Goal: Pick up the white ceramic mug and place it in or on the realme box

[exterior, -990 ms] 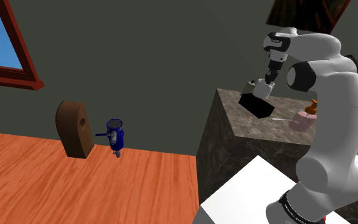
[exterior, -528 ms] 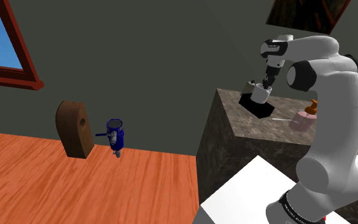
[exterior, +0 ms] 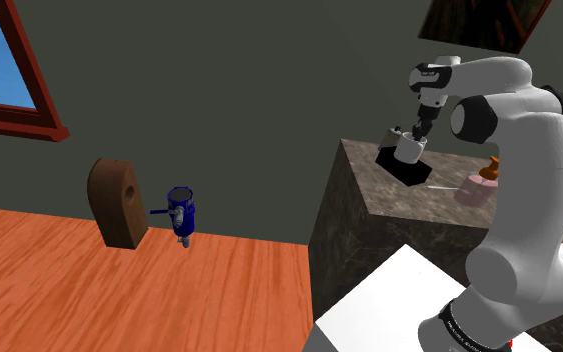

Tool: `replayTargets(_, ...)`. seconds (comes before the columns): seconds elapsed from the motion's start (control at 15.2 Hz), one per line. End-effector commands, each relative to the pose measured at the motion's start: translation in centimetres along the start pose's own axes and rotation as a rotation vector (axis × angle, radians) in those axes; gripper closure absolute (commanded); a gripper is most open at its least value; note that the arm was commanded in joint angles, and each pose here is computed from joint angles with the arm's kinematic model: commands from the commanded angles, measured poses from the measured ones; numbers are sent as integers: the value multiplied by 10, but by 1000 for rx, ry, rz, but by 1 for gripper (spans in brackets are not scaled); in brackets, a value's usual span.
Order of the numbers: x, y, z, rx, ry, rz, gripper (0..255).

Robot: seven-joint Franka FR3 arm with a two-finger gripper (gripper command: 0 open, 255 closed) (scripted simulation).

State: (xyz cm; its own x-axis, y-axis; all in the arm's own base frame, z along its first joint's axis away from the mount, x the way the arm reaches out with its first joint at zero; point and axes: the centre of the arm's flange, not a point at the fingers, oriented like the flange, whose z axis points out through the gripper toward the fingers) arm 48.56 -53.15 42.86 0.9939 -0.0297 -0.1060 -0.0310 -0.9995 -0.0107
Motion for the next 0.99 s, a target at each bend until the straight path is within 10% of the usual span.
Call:
replayTargets(0.0, 0, 0, 0, 0, 0, 0, 0)
replayTargets(0.92, 0, 0, -50, 0, 0, 0, 0)
